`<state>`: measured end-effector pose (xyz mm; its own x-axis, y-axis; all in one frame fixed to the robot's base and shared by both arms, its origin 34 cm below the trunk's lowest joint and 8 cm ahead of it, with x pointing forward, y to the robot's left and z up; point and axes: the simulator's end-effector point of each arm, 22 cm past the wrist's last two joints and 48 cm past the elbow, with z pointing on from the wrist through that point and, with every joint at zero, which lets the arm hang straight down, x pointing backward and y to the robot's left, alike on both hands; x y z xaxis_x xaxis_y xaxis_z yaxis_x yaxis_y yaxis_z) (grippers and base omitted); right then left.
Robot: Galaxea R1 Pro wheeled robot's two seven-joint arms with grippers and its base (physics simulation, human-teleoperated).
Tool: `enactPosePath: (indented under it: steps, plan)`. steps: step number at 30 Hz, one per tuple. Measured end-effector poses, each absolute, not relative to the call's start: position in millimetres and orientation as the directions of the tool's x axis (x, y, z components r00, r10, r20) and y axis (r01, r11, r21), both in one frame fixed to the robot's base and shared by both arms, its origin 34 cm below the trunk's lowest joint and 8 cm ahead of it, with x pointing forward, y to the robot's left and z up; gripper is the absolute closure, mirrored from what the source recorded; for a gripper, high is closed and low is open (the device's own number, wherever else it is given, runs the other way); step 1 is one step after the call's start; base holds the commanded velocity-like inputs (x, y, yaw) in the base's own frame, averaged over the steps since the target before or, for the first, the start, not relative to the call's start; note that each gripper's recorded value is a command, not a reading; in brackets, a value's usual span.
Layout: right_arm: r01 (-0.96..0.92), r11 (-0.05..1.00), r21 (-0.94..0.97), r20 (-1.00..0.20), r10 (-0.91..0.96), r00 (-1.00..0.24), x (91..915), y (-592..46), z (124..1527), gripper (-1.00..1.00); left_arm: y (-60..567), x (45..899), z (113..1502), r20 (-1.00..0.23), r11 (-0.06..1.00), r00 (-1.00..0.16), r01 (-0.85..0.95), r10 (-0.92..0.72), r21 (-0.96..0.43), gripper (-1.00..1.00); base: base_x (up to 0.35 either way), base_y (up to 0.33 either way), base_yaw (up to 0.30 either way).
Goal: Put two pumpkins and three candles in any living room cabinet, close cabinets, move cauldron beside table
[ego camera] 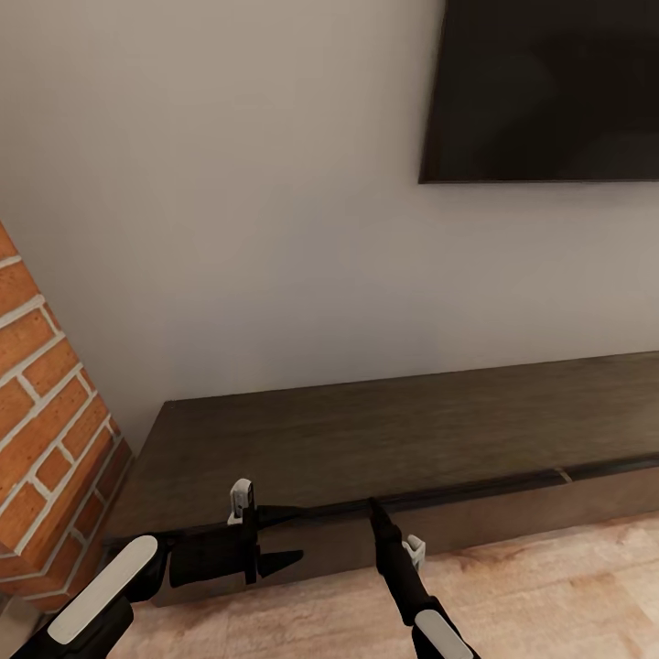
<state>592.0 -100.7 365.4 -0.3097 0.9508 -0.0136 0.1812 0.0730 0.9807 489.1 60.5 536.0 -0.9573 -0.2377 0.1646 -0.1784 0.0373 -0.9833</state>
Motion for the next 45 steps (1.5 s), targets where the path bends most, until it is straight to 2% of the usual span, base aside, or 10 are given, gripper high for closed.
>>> enactPosePath:
  steps: [45]
  plan:
    - [0.171,0.081,0.982,-0.024,0.949,-0.314,594.1,-100.2,368.6,1.0,60.5,489.0,535.9,0.165,0.038,-0.957,-0.178,-0.238,-0.983,-1.0,-0.007,0.0,0.0]
